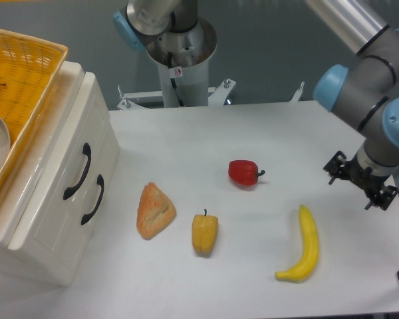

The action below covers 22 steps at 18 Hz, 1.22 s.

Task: Slide open the top white drawer
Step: 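Move the gripper across the table toward the white cabinet's drawers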

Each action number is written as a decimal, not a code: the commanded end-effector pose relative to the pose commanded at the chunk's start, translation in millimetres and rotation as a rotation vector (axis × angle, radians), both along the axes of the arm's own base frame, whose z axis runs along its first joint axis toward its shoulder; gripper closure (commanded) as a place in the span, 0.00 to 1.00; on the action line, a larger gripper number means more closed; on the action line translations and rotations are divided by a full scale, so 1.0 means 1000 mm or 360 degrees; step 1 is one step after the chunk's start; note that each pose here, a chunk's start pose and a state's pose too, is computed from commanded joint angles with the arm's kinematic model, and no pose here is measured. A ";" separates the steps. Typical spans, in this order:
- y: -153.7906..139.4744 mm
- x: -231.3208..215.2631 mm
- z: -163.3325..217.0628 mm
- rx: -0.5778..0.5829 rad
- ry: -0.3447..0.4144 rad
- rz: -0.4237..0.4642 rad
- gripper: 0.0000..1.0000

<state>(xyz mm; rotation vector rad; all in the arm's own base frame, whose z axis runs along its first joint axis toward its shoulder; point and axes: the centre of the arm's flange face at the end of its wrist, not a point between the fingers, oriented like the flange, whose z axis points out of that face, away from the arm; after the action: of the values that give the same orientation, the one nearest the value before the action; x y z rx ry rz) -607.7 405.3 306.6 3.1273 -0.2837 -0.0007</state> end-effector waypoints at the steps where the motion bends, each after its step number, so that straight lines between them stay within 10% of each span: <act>1: 0.000 0.001 0.003 0.0005 0.0000 0.0005 0.00; 8: 0.004 0.047 0.028 0.0172 -0.0153 0.0494 0.00; 22: 0.084 0.193 0.079 0.0082 -0.0358 0.0645 0.00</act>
<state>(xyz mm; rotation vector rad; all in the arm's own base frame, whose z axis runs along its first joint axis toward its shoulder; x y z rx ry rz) -414.8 489.5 385.7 3.1717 0.3602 0.3486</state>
